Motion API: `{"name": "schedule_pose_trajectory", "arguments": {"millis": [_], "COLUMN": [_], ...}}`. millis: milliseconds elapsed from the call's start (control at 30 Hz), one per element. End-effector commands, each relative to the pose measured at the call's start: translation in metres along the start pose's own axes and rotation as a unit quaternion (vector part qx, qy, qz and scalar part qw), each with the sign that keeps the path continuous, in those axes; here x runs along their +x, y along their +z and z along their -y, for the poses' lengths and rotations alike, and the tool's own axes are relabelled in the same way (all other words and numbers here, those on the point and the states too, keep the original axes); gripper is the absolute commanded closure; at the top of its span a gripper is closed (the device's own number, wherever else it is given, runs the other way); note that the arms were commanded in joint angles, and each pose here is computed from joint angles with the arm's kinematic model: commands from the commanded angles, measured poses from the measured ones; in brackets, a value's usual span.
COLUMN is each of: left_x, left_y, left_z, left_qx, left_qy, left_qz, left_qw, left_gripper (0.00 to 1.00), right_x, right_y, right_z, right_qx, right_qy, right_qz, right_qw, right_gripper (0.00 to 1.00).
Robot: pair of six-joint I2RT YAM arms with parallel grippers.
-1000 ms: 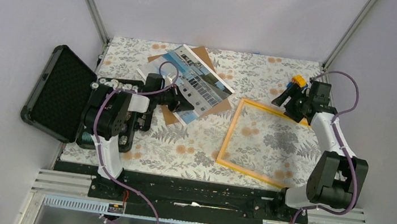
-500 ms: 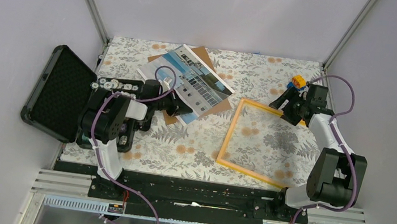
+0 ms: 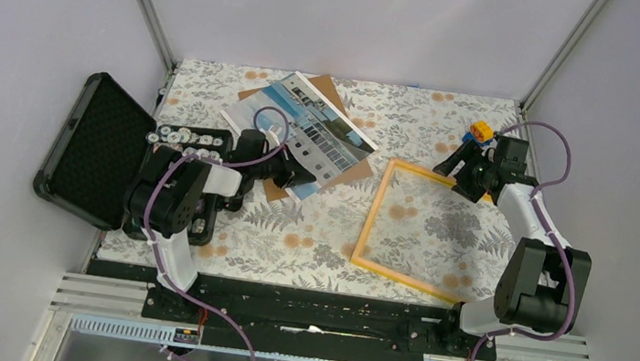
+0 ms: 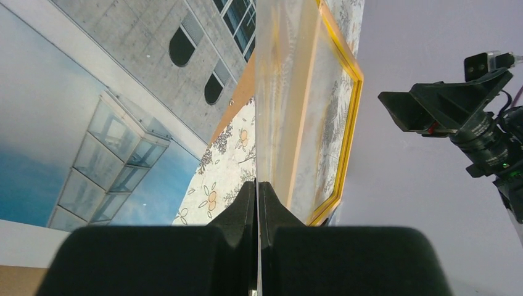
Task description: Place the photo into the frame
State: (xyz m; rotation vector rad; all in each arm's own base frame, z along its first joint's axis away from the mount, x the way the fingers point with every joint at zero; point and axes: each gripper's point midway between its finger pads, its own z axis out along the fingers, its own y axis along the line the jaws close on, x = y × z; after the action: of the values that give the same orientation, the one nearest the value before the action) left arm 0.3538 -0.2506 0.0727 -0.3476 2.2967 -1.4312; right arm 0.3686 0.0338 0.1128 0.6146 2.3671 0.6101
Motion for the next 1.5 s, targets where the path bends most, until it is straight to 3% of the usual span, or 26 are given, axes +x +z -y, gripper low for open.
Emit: {"name": "schedule_pose_trajectory", "arguments": {"millis": [0,733,1167,1467], "left_x": [-0.007,0.023,0.059,0.069], "left_y": [0.003,0.029,0.054,0.069], "left_z": [0.031,0.097,0.113,0.121], "left_qx": [0.010,0.033,0.031,0.022], "left_qy": [0.020,0.043,0.047,0.033], "left_qz": [0.023,0.013,0.002,0.027], "left_qw": [0.999,0.998,0.998,0.999], "left_gripper": [1.00,1.00,1.00,1.00], "right_x": [-0.008,0.003,0.008,0.008], "right_y": [-0.006,-0.008,-0.007,-0.010], "right_z": [-0.014,-0.012,-0.018,-0.022], "right_qx": [-0.023,-0.023,-0.029,-0.033], "right_qy": [-0.010,-0.008,-0.007,-0.009], "right_qz": [0.018,0.010,0.002,0.007], "right_qw": [1.000,1.000,1.000,0.999], "right_gripper": [0.18,0.17,0.17,0.16]}}
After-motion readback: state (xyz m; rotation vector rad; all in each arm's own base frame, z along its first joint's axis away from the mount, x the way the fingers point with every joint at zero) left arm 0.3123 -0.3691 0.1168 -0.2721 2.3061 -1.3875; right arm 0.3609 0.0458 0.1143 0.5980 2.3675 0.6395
